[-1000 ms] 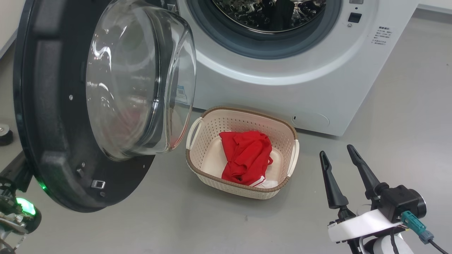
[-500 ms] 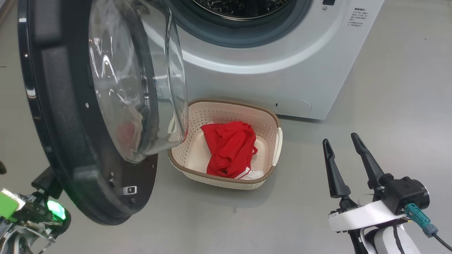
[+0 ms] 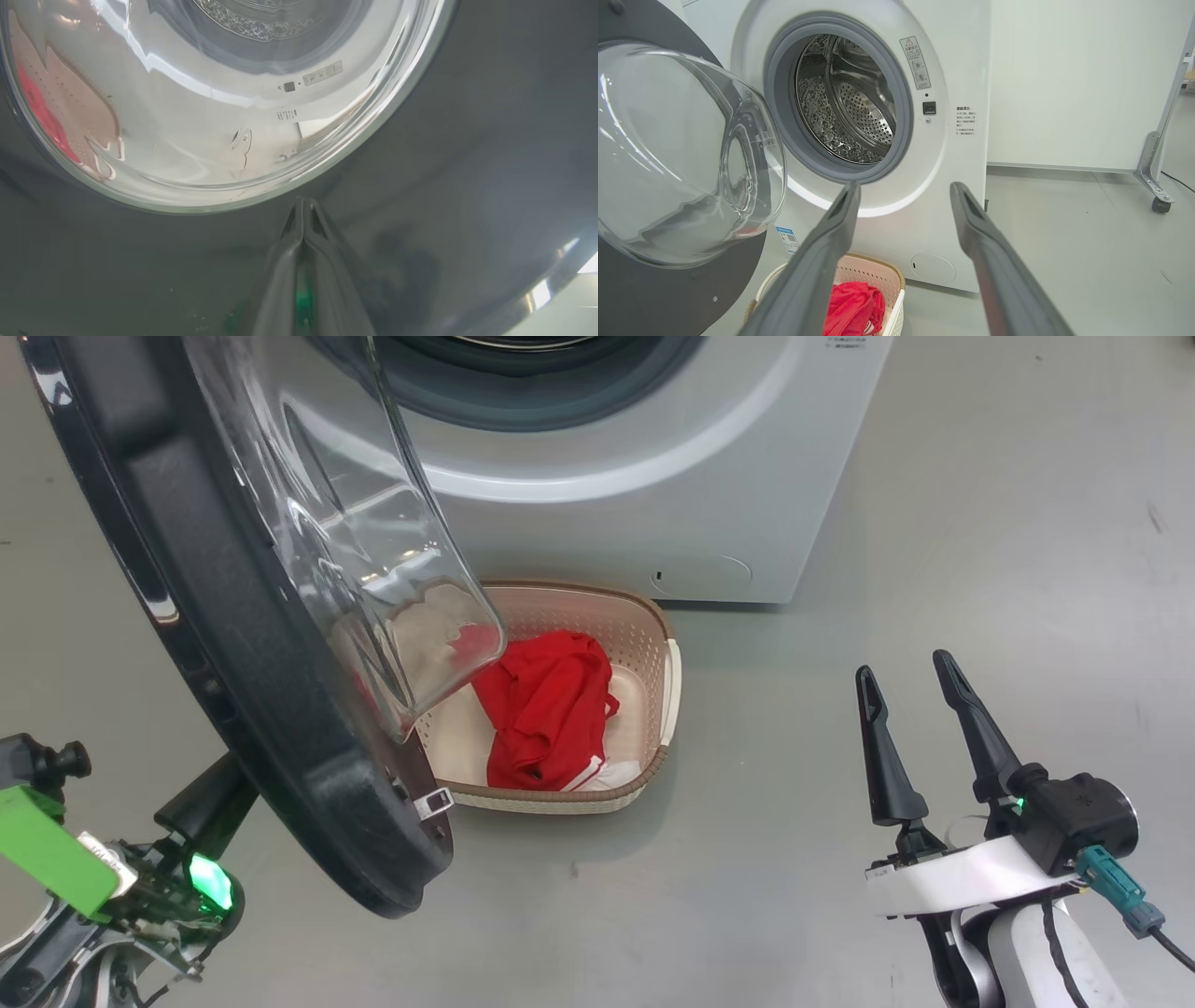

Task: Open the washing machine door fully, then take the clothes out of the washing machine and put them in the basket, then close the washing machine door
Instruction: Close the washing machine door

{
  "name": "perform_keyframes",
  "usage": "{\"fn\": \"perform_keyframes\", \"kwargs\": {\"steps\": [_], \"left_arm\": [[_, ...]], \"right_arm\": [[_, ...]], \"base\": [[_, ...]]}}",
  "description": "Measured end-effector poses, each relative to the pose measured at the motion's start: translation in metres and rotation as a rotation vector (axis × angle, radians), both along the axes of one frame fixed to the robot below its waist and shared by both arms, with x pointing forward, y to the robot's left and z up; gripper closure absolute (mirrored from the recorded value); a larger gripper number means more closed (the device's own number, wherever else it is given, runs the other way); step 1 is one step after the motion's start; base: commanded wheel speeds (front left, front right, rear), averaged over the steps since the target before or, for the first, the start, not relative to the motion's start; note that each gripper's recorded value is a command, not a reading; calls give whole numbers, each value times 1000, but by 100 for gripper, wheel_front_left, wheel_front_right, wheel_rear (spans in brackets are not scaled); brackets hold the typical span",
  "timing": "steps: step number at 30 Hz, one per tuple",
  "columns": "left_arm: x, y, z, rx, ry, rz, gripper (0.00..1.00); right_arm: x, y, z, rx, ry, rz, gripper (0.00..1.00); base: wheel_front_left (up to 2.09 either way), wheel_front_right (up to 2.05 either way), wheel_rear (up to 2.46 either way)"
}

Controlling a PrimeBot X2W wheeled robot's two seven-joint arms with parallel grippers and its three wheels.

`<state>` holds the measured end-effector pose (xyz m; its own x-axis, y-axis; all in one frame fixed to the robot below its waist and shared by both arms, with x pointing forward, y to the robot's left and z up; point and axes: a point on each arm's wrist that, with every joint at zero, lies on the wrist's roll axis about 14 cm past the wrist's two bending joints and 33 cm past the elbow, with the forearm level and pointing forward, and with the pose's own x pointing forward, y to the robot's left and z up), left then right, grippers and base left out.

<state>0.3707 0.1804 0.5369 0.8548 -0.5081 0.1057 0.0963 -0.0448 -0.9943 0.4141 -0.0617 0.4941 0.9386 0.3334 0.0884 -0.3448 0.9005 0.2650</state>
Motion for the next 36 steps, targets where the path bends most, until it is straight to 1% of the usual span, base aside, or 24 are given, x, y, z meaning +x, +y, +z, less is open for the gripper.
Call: {"fn": "perform_keyframes", "kwargs": {"steps": [11,27,30,36], "left_arm": [[26,-41,-13,-25,20,-120,100],[83,-102,-19,-38,1,-241,100],[98,-119,-20,-21,-2,-274,100],[123,-138,-22,-31,7,-294,100]], "right_arm": [[2,-36,-1,-4,6,-109,0],[-8,-89,-4,-8,31,-264,0],[-8,-99,-3,1,35,-294,0],[-8,-110,-7,15,51,-328,0]], "base": [[0,0,0],[0,0,0],[0,0,0],[0,0,0]]}}
